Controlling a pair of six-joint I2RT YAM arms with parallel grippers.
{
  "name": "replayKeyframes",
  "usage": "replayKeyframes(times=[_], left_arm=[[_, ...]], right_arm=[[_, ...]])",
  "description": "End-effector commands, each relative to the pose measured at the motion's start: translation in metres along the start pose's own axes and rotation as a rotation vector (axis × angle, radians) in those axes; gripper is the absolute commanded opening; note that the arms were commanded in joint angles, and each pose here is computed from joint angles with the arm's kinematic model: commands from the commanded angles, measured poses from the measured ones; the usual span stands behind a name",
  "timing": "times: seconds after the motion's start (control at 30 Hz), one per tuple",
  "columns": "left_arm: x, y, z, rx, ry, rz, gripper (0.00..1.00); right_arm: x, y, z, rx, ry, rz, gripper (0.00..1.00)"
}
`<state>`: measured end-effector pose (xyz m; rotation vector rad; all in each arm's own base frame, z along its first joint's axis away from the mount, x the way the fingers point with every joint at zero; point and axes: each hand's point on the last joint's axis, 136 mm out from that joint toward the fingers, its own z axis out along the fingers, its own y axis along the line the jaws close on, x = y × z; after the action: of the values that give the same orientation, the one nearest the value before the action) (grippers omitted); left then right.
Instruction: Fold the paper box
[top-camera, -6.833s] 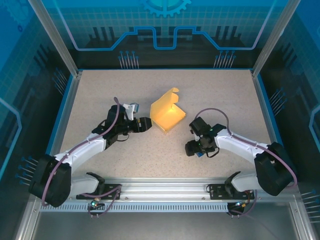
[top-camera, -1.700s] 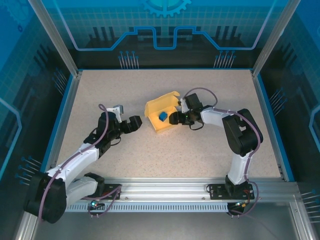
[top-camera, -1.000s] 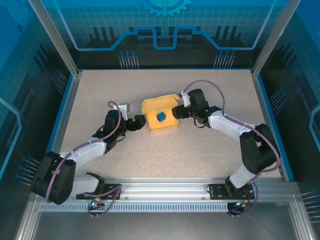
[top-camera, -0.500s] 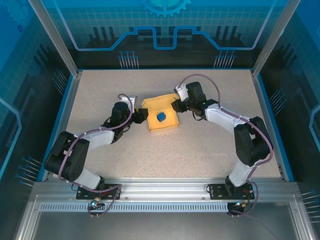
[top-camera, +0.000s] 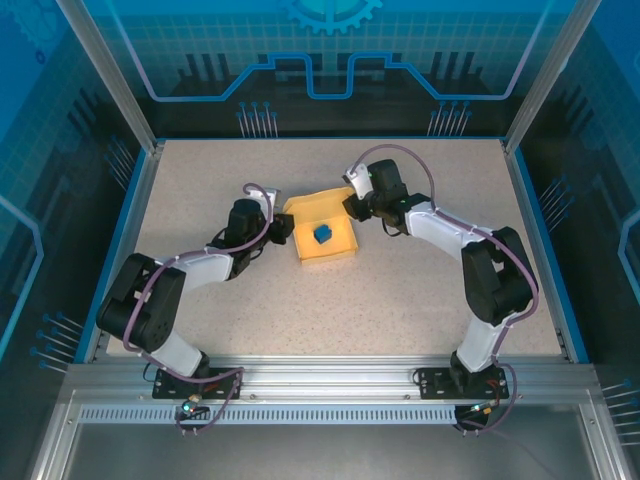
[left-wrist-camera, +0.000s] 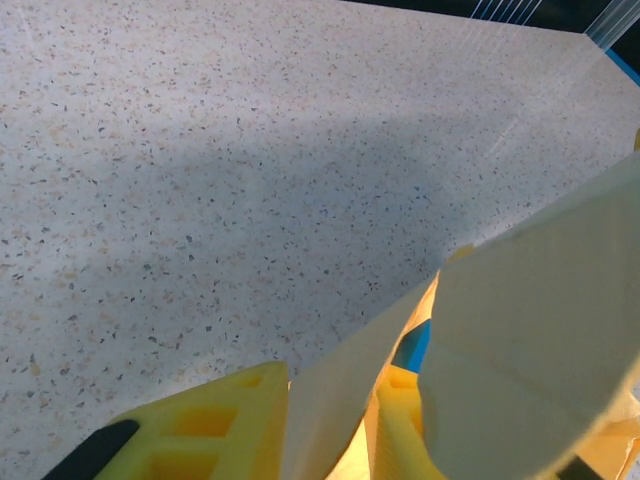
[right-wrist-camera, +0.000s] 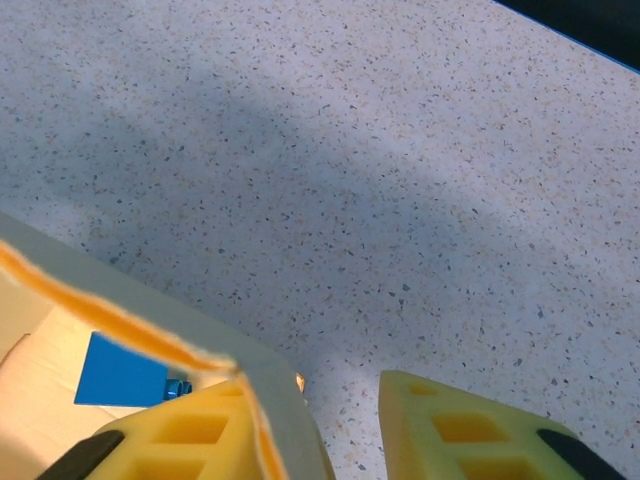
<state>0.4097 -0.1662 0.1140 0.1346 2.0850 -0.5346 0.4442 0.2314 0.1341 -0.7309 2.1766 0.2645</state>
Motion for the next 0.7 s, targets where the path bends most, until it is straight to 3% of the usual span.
replayKeyframes(times=[0.0, 0.43, 0.67], left_arm=[[-0.009, -0.009, 0.003, 0.030, -0.007, 0.028, 0.25], [-0.012, -0.014, 0.002, 0.037, 0.001, 0.057, 0.16], [-0.012, -0.015, 0.004, 0.030, 0.002, 0.055, 0.06]], right_arm=[[0.000, 0.004, 0.006, 0.003, 0.018, -0.016, 0.30], [0.007, 0.004, 0.007, 0.023, 0.041, -0.020, 0.22], [0.017, 0.004, 0.009, 0.064, 0.069, 0.017, 0.16]])
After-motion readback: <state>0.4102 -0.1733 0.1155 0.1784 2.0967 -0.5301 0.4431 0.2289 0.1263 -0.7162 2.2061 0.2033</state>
